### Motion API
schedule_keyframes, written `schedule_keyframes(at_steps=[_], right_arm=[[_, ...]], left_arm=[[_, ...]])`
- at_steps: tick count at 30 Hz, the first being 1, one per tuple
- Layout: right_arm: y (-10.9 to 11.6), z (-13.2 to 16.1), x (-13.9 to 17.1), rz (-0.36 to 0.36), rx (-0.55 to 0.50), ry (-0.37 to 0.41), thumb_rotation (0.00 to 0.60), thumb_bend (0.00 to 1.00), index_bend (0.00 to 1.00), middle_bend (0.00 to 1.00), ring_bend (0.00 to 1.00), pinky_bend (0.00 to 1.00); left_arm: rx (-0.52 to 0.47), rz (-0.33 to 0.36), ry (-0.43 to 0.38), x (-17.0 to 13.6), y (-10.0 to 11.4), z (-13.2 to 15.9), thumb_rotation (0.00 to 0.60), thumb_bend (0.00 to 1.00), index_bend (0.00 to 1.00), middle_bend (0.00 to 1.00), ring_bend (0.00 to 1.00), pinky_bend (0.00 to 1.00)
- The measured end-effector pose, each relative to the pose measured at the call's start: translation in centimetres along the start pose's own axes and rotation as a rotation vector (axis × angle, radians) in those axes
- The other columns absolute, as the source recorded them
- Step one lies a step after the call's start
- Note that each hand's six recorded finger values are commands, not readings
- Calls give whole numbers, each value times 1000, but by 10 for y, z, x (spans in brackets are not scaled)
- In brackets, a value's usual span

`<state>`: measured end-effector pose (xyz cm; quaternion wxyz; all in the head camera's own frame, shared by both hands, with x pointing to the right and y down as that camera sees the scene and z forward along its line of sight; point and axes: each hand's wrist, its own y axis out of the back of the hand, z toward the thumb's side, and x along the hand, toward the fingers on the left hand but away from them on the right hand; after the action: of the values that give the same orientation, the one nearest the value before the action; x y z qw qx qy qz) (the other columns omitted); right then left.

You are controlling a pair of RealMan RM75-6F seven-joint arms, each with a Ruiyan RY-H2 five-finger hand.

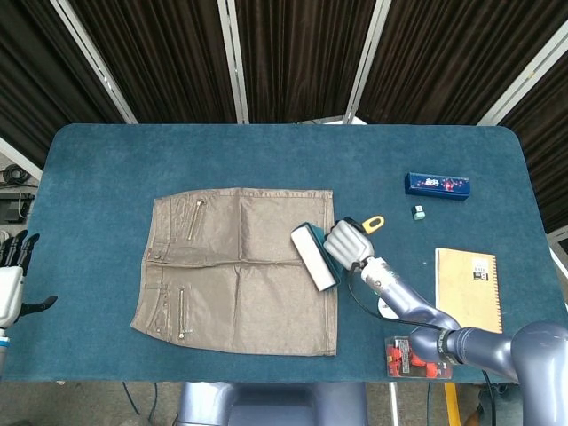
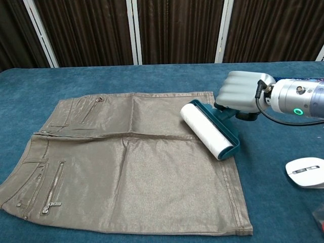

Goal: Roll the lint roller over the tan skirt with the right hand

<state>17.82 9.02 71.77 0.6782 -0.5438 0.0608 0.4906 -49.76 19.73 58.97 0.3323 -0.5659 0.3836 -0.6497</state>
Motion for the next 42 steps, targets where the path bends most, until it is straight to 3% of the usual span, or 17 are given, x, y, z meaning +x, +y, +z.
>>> schedule_keyframes(at_steps=[7, 13, 23, 29, 36, 42], right_arm=[[11, 15, 0, -24, 13, 38, 600, 982, 571, 567, 514, 668], [36, 41, 1, -84, 28, 88, 600, 981, 575, 572, 517, 672], [83, 106, 18, -219, 113, 249, 600, 982, 575, 573, 517, 672], [101, 131, 26, -271, 122, 300, 600, 982, 576, 573, 517, 672], [95, 123, 22, -264, 159, 272, 600, 981, 575, 573, 517, 673], [68, 87, 12, -200, 203, 182, 600, 981, 576, 573, 517, 672]], left_arm=[[-3, 2, 1, 0, 1, 0, 600, 0, 0, 0, 0, 0], [-7, 4, 4, 0, 2, -2, 600, 0, 0, 0, 0, 0], [-10, 4, 5, 0, 3, -4, 600, 0, 0, 0, 0, 0], [-8, 1, 6, 1, 2, -4, 600, 0, 0, 0, 0, 0], [-9, 0, 11, 1, 2, -6, 600, 0, 0, 0, 0, 0], [-6, 1, 10, 1, 2, -6, 600, 0, 0, 0, 0, 0]])
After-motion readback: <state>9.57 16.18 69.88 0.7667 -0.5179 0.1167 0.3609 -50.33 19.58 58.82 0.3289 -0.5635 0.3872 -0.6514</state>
